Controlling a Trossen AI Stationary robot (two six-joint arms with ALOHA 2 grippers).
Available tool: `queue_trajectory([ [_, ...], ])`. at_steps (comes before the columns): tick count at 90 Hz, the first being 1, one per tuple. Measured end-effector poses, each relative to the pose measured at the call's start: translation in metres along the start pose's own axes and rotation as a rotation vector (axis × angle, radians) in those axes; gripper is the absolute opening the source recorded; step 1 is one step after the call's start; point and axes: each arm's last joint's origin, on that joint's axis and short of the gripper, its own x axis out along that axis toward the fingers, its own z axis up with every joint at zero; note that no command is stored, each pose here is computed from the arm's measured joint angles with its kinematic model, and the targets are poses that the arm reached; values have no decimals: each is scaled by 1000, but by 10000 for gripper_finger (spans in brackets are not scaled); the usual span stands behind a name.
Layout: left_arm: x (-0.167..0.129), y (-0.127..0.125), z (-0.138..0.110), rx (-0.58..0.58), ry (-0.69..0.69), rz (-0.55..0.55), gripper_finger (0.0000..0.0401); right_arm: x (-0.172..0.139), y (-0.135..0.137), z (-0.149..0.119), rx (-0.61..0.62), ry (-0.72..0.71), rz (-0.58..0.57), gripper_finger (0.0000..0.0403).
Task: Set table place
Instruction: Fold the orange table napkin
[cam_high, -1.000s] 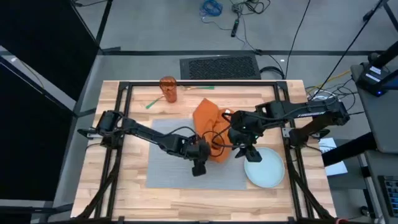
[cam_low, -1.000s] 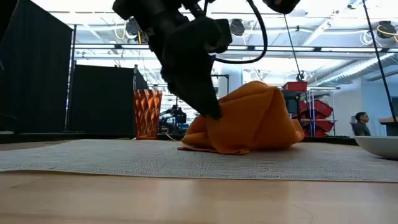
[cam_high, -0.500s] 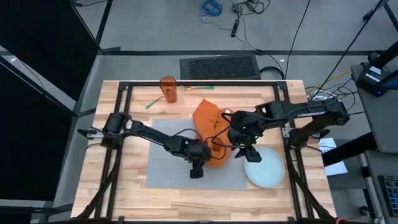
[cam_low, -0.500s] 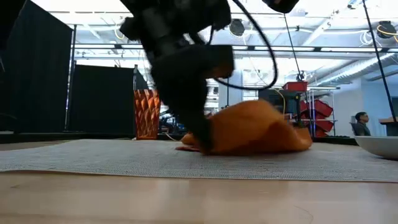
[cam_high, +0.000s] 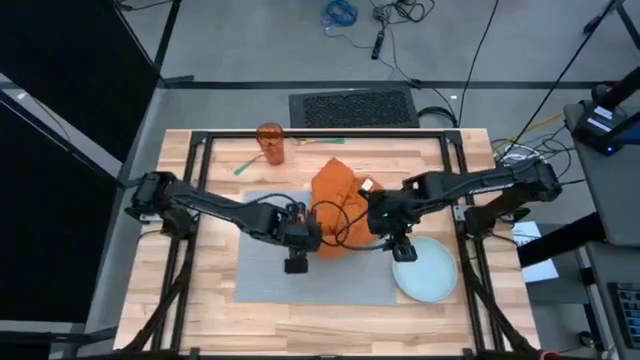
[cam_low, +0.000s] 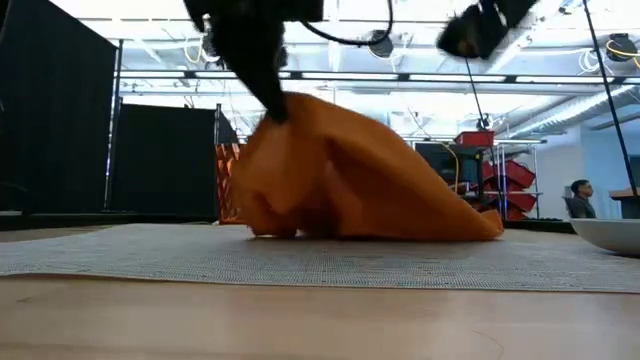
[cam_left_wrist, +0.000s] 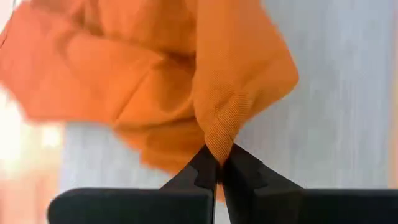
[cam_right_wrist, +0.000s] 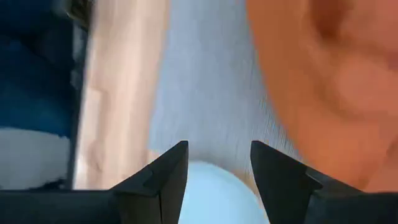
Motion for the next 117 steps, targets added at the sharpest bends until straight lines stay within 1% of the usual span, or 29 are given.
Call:
queue_trajectory([
  [6,-2,2,-7,16,81,16,0,18,-12,-9,23,6,-9,160],
  [11,-3,3,-12,27,135,26,0,28,-21,-14,36,-37,-15,160],
  [21,-5,0,-21,44,222,23,0,26,-37,-23,65,-136,-29,160],
  [27,-6,-5,-22,46,229,-13,0,23,-45,-29,93,-189,-32,160],
  [37,-6,-18,-22,70,216,-72,0,20,-55,-34,122,-290,18,160],
  [47,-1,-31,-20,104,198,-135,0,25,-61,-37,128,-330,60,160],
  [56,11,-38,-16,115,192,-168,0,34,-67,-36,124,-341,79,160],
  [82,59,-51,-21,169,344,-209,0,55,-95,-30,151,-312,48,160],
  [93,66,-56,-22,189,358,-211,0,66,-111,-29,174,-303,69,160],
  [104,66,-60,-22,198,349,-214,0,75,-129,-31,210,-286,60,160],
  [117,65,-68,-22,214,325,-224,0,81,-147,-31,240,-311,93,160],
])
